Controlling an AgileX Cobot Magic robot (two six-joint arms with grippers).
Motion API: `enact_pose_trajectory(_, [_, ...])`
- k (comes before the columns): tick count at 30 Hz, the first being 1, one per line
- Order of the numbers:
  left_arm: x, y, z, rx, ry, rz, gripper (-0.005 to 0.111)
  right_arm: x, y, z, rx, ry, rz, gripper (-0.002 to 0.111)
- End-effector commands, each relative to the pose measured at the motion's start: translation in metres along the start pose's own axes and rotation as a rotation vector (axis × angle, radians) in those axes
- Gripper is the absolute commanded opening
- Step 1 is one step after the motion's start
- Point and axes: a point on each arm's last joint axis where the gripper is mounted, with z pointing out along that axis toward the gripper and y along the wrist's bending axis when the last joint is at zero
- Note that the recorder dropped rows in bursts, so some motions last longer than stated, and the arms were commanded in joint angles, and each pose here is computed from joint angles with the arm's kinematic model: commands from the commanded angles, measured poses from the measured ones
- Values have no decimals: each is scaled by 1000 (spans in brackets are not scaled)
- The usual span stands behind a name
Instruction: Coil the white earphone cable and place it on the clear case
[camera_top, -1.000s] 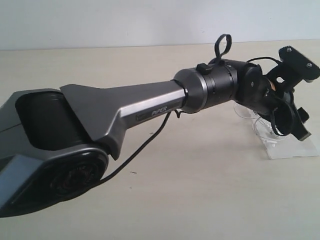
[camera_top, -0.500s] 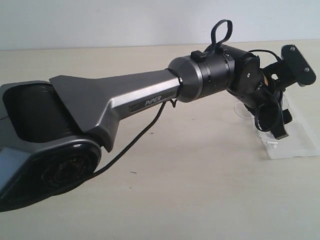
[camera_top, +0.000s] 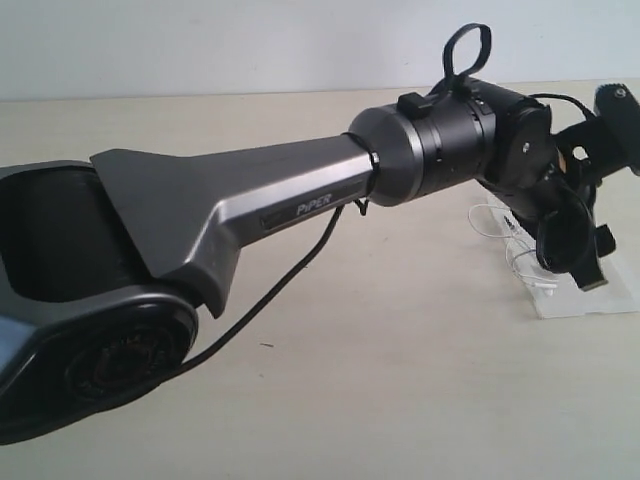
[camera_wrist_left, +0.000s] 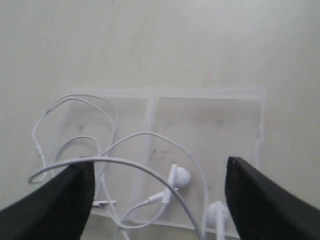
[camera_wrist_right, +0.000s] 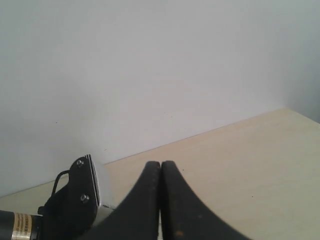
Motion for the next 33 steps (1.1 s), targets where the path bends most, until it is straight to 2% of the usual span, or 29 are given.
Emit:
enact_pose_trajectory(1, [-5, -8, -5, 23, 23, 34, 70, 1, 0, 0, -1, -1, -8, 0])
enact_pose_trajectory(4, [3, -6, -5, 20, 101, 54, 70, 1, 0, 0, -1, -1, -8, 0])
enact_pose_trajectory(7, [10, -2, -7, 9, 166, 3, 70, 1, 0, 0, -1, -1, -8, 0])
enact_pose_trajectory(11, [14, 3, -8, 6, 181, -31, 70, 1, 0, 0, -1, -1, -8, 0])
enact_pose_trajectory(16, [12, 7, -12, -24, 197, 9, 70, 1, 0, 0, -1, -1, -8, 0])
enact_pose_trajectory(27, [-11, 17, -50, -83, 166, 31, 70, 1, 0, 0, -1, -1, -8, 0])
enact_pose_trajectory(31, [-17, 19, -61, -93, 155, -7, 69, 1, 0, 0, -1, -1, -8, 0])
enact_pose_trajectory(33, [-21, 20, -68, -99, 151, -62, 62, 1, 0, 0, -1, -1, -8, 0])
